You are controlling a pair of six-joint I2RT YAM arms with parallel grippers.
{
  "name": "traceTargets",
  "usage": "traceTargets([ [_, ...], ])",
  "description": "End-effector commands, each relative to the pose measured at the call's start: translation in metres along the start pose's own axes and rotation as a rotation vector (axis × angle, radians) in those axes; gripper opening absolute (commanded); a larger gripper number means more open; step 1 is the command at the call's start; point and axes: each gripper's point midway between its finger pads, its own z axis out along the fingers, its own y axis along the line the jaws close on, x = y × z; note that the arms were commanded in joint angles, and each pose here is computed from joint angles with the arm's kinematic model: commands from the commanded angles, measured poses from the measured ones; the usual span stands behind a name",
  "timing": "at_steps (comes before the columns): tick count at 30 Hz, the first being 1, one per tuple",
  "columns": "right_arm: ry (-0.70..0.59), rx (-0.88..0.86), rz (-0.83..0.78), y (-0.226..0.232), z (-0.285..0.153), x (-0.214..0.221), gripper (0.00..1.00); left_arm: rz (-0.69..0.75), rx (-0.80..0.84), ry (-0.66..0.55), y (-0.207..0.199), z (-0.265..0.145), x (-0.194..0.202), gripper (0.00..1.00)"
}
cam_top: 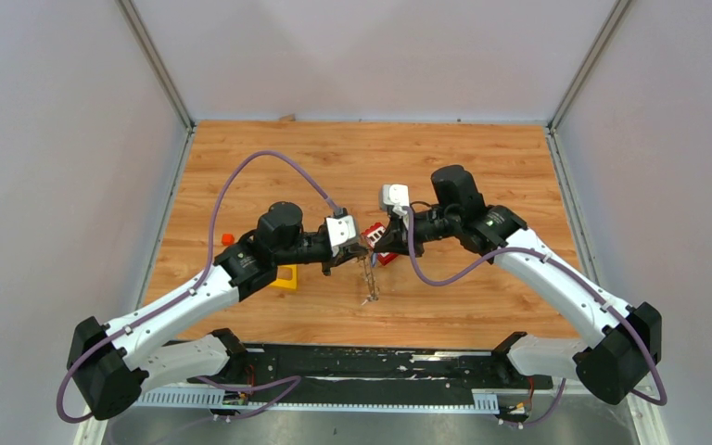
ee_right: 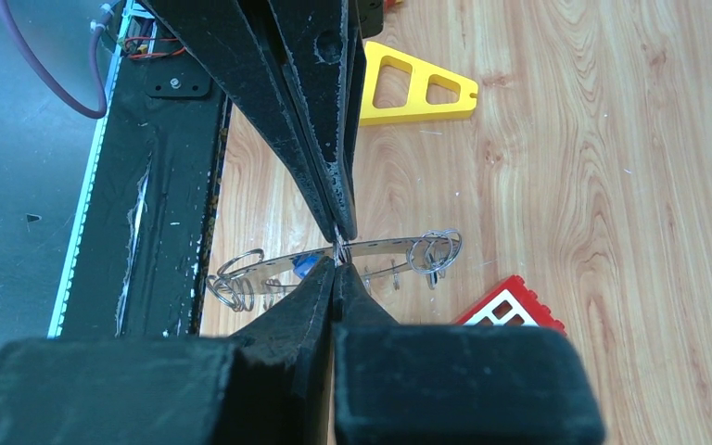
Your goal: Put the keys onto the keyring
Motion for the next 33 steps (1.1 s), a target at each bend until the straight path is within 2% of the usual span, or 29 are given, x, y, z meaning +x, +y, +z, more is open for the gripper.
traceTargets([
  [1, -0.056, -0.013, -0.055, -0.001, -0.002, -0.025, 0.00, 0.064, 0.010, -0.081, -0.002, -0.003, -0.024, 0.00],
  [33, 0.000, 0.047, -0.059, -0.013, -0.002, -0.011, 0.00, 0.079, 0.009, -0.093, -0.003, -0.007, -0.028, 0.00],
])
